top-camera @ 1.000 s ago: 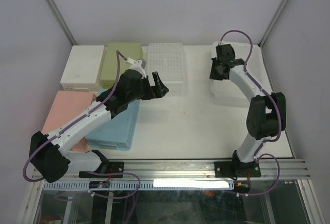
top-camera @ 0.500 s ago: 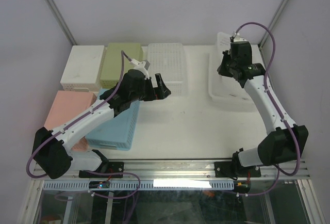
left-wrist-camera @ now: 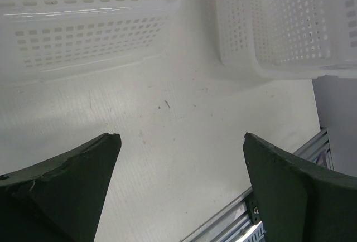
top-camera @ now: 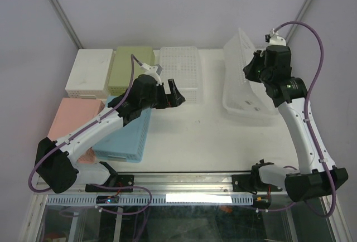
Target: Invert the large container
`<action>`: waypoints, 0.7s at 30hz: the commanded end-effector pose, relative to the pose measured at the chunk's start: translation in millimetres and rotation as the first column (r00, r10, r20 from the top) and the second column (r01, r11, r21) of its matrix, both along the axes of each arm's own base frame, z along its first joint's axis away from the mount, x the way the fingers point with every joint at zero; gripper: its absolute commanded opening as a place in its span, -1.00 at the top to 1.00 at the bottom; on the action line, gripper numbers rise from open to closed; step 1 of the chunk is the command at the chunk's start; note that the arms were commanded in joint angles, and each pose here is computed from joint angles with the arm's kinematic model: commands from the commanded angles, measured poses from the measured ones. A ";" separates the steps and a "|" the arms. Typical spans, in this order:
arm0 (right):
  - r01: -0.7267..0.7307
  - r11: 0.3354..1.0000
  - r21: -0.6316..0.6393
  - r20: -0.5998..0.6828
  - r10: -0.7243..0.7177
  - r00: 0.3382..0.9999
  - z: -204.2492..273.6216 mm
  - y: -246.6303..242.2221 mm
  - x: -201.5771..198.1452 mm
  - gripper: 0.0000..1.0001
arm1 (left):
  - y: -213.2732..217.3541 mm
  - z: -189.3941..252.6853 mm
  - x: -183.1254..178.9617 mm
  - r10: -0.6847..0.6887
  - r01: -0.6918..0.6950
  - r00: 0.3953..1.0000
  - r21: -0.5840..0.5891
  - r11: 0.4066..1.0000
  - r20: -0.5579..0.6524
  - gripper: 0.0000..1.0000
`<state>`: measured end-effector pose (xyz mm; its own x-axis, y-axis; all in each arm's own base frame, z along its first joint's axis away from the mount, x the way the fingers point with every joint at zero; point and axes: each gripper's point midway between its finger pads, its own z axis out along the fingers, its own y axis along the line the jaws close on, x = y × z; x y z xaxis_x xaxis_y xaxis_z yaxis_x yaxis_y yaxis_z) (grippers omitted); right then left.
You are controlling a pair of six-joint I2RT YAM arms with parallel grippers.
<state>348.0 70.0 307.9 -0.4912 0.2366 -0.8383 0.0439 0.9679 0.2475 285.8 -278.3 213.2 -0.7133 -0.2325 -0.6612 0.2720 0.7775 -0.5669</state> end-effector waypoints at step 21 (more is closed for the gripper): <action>-0.207 0.957 0.203 0.431 0.103 0.896 157.0 21.3 -83.1 1.00 | 24.4 99.8 -0.4 0.095 -0.070 0.968 -0.112 0.991 0.232 -0.98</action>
<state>288.7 84.2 391.6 -0.3342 0.3363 -0.8804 -0.1174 0.9120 0.3930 282.3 -262.5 263.6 -0.6208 -0.3037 -0.7227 0.3011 0.7588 -0.5776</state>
